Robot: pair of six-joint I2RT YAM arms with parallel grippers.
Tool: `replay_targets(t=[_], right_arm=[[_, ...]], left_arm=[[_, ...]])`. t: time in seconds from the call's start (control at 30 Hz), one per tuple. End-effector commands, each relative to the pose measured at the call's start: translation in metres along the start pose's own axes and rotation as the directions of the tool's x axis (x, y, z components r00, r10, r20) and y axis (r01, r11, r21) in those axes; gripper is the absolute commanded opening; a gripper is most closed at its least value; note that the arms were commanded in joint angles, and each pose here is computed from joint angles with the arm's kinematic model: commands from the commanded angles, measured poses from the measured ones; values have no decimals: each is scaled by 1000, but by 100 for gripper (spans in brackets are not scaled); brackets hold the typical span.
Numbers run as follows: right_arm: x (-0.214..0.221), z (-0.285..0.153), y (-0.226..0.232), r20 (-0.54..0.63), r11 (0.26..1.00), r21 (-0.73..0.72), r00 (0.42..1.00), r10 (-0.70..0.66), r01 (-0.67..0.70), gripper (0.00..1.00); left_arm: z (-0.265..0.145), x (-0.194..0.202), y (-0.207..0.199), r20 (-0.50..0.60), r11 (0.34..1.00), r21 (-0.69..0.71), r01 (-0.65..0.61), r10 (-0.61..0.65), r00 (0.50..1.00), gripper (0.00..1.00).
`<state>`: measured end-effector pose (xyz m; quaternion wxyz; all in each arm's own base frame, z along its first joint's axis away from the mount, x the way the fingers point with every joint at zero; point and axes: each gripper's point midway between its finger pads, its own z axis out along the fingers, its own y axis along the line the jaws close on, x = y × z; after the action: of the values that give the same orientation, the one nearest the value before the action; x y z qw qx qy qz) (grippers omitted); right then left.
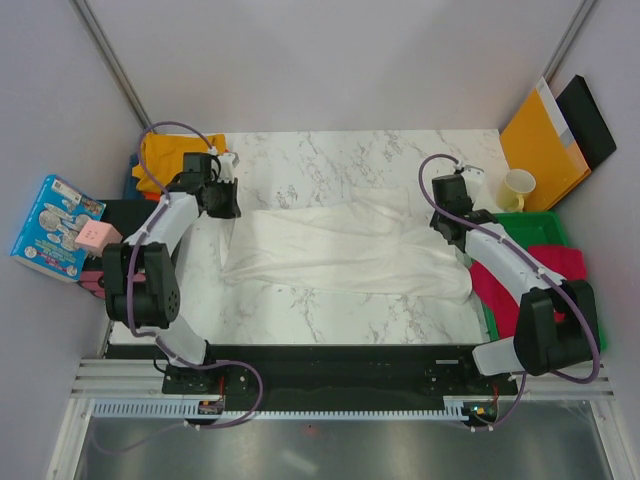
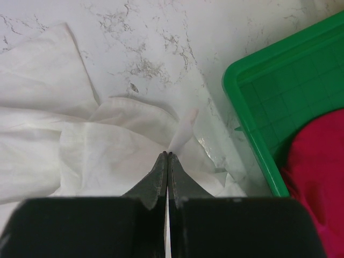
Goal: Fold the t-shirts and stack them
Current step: Flatten the tshirt out
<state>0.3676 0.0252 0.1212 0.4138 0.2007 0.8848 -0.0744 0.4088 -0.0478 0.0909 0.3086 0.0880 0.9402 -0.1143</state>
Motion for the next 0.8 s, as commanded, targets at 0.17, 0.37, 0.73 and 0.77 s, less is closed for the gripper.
replay_targets(t=[0.17,0.37,0.73,0.77], right_arm=[[-58,-31,9,125,998,-47,991,50,-45,0],[-40,-27,10,89,996,-62,994,68,-63,0],[-50,-32,7,115,998,-52,992,51,-46,0],[-53,-34,6,125,998,-45,991,52,-46,0]], left_arm=[[-85,-43,-21,184,996,-12,-91,92,979,10],[-62,-10,-14,75,998,-15,-65,66,995,14],[-53,-4,-14,67,999,-6,-49,49,997,2],[-64,-12,-14,100,998,-21,-53,55,993,2]])
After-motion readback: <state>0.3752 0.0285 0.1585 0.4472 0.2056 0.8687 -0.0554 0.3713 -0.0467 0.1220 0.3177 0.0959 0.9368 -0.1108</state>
